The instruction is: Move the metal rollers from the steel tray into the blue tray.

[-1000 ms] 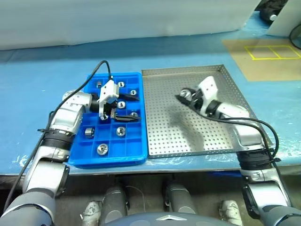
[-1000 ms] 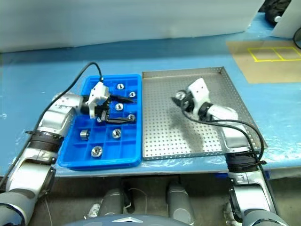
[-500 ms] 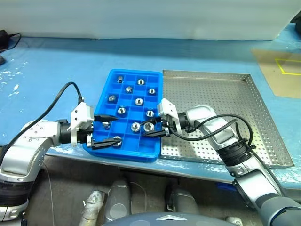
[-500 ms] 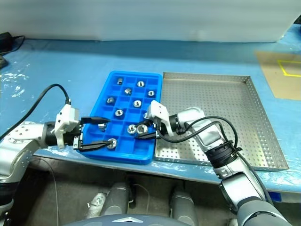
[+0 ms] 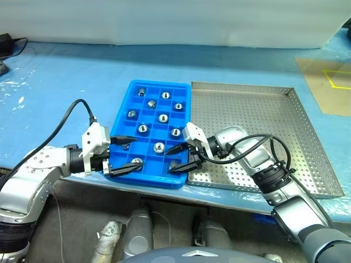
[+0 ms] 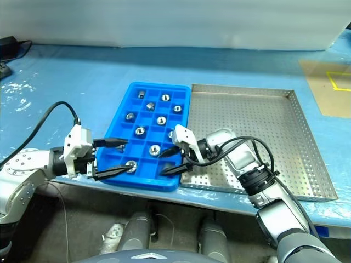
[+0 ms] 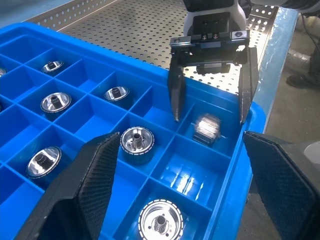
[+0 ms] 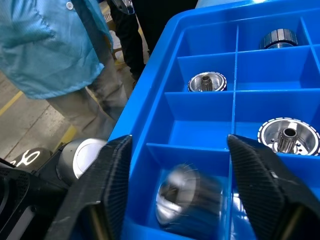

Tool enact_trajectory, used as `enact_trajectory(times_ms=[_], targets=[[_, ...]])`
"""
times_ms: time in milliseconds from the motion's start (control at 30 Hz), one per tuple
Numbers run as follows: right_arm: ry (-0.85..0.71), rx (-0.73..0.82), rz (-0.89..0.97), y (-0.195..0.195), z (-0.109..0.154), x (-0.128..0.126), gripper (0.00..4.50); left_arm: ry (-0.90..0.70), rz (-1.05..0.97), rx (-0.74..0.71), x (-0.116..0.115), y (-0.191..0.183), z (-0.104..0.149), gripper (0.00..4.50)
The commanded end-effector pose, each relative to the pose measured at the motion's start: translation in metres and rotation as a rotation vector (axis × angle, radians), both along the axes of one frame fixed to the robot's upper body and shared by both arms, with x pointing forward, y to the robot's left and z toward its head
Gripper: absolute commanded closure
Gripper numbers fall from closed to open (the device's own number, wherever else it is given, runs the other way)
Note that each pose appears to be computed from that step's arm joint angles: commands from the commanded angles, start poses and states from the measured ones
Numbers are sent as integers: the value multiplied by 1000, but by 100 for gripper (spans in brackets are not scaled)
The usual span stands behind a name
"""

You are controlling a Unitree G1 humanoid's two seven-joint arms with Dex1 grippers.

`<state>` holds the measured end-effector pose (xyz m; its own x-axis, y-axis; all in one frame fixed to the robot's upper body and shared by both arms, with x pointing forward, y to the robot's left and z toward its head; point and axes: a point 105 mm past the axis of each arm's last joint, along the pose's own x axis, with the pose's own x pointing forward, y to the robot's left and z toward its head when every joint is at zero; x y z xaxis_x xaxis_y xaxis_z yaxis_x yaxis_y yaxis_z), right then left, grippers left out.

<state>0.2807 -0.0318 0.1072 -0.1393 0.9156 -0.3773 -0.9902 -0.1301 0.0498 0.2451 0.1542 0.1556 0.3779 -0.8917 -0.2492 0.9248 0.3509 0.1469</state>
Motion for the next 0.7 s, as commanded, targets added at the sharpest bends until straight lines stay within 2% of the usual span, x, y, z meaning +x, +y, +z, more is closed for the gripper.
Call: enact_trajectory(times_ms=[33,67,233,367,500,600,700], targets=[[-37,16,-57,-1,8,9,18,-35,-34,-2,2,-4,8,36],[-43,15,-63,-1,8,10,1,-36,-37,-2,3,-4,8,36],[-99,58,-157,-9,24,26,1,-52,-81,-10,13,-11,9,36],[-170,167,-281,-21,60,43,1,-89,-89,-48,30,-20,13,36],[-246,222,-403,-37,81,52,1,-118,-61,-100,53,-29,16,36],[-280,240,-603,-60,78,67,1,-159,14,-74,83,-34,4,36],[-288,219,-732,-76,62,72,1,-169,75,-132,105,-41,4,36]])
